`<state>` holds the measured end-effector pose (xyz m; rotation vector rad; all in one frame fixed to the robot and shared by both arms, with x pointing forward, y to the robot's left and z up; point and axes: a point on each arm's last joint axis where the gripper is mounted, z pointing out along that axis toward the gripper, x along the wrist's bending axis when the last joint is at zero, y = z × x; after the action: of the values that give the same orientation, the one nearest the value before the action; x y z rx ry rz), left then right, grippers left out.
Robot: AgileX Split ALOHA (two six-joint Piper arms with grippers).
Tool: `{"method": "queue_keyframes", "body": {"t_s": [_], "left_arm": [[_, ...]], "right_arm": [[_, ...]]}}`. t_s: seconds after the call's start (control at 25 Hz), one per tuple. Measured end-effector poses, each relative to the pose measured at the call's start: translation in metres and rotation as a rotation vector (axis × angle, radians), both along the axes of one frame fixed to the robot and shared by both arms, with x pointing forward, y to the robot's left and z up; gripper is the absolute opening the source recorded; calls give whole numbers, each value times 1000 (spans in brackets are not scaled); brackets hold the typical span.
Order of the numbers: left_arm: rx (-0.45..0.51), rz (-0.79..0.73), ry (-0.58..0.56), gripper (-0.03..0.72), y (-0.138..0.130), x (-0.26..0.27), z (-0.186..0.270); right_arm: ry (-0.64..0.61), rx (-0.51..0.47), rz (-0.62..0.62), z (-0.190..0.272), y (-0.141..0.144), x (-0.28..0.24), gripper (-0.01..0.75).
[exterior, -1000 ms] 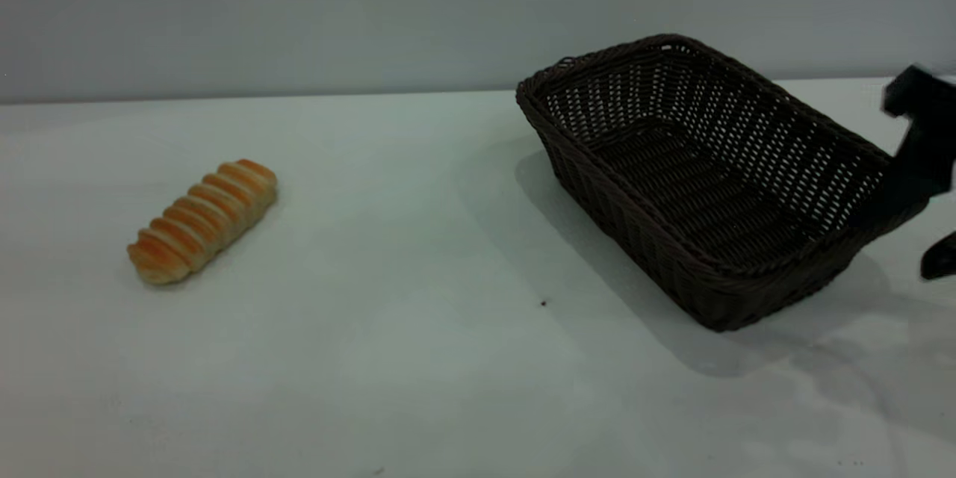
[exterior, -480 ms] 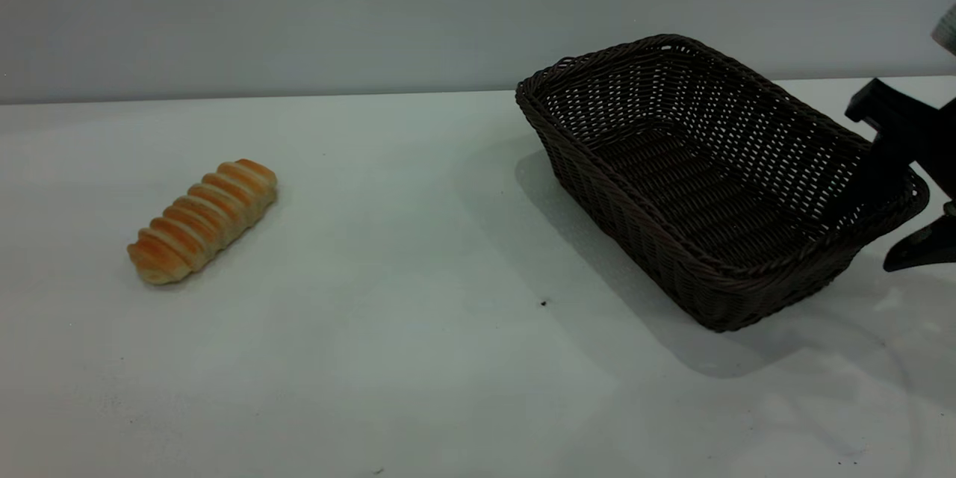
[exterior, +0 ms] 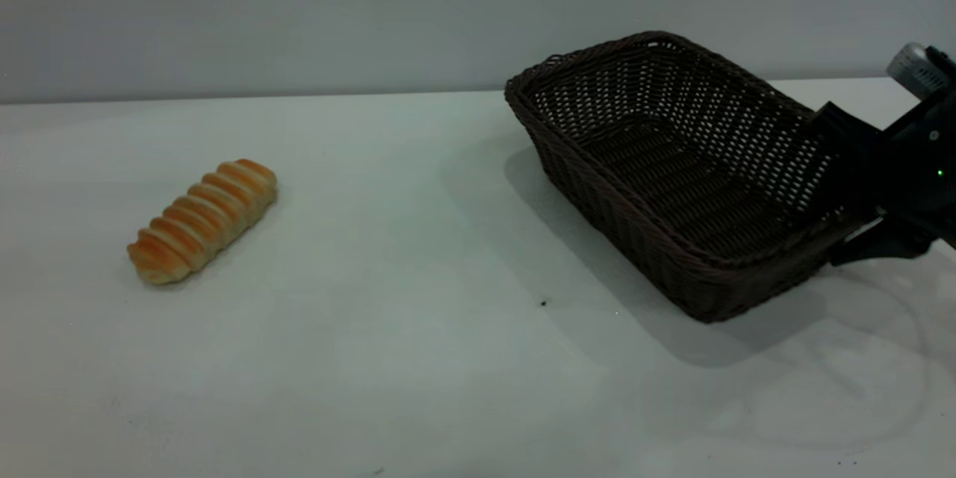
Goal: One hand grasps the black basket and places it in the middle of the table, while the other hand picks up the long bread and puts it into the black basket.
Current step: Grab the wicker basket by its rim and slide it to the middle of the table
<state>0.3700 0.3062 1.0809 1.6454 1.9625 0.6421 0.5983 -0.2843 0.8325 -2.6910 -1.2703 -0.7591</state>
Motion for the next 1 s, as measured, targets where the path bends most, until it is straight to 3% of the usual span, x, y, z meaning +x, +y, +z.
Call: {"method": "queue_keyframes", "body": {"t_s": [0.12, 0.16, 0.28, 0.52, 0.72, 1.0], "left_arm": [[0, 0, 3, 483, 0, 0, 0], [0, 0, 3, 483, 0, 0, 0], [2, 0, 4, 483, 0, 0, 0], [4, 0, 2, 483, 0, 0, 0], [10, -3, 3, 483, 0, 0, 0], [19, -16, 33, 483, 0, -2, -2]], "right_arm": [[-1, 25, 3, 2, 1, 2, 145], [-14, 16, 52, 5, 2, 3, 124], [-48, -5, 200, 14, 7, 4, 125], [-122, 48, 458, 48, 24, 25, 125], [-155, -51, 660, 67, 56, 42, 125], [-70, -95, 802, 53, 108, 69, 125]]}}
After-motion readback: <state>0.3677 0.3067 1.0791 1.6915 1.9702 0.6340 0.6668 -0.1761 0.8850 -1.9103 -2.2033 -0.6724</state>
